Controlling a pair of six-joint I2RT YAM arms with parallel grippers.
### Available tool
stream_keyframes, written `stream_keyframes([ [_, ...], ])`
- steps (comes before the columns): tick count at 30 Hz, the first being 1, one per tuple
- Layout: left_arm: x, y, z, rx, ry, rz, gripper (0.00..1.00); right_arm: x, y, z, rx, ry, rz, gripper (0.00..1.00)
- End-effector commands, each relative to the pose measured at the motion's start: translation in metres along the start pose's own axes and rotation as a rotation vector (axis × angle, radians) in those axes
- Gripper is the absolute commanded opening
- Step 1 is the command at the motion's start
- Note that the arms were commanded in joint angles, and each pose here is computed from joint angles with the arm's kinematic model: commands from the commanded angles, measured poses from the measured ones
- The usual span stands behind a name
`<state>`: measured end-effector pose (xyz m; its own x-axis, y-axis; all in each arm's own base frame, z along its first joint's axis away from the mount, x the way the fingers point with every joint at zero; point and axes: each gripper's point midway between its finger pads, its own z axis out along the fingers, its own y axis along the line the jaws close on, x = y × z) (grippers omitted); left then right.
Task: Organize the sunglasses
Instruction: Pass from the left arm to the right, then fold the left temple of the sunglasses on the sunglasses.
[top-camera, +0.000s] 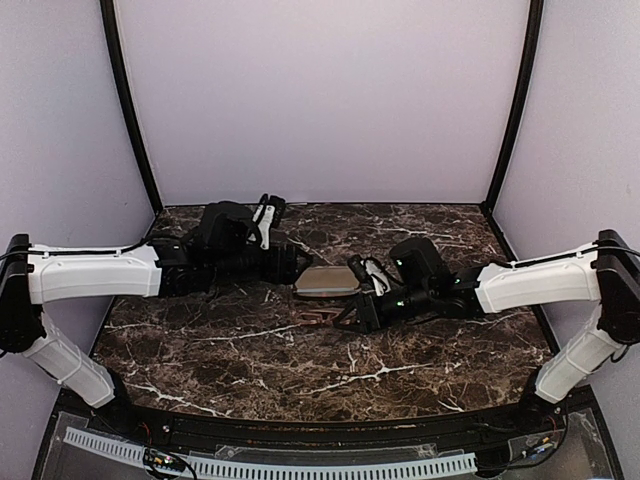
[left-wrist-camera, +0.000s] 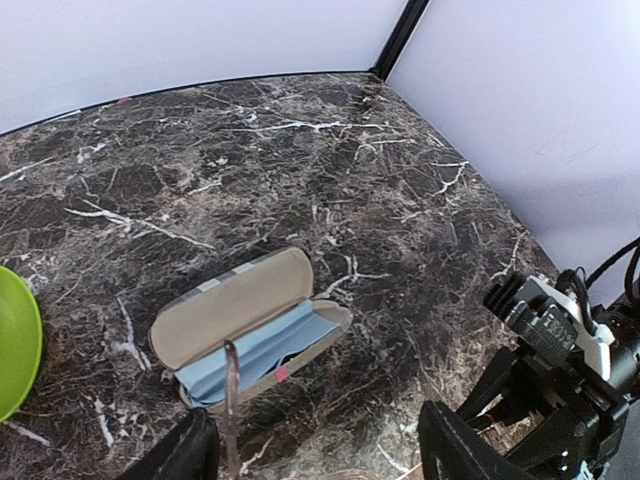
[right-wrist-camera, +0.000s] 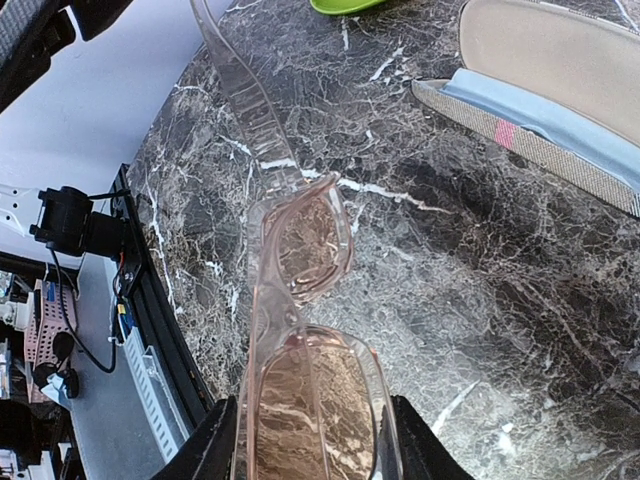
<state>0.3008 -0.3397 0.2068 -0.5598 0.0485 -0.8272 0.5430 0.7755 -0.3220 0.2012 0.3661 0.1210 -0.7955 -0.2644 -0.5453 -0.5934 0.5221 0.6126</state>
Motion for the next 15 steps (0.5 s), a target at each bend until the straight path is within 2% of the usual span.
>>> stream_keyframes([
  [1,0.008,-0.016,-0.001,0.094,0.018,-0.032,0.70,-0.011,0.007,-0.001,-0.031,-0.032,-0.013,0.30],
  [7,0.014,-0.015,0.000,0.107,0.016,-0.049,0.70,-0.012,0.008,-0.002,-0.034,-0.033,-0.012,0.29],
  [15,0.032,-0.027,0.005,0.194,0.072,-0.046,0.68,-0.014,0.007,-0.001,-0.036,-0.034,-0.010,0.29],
])
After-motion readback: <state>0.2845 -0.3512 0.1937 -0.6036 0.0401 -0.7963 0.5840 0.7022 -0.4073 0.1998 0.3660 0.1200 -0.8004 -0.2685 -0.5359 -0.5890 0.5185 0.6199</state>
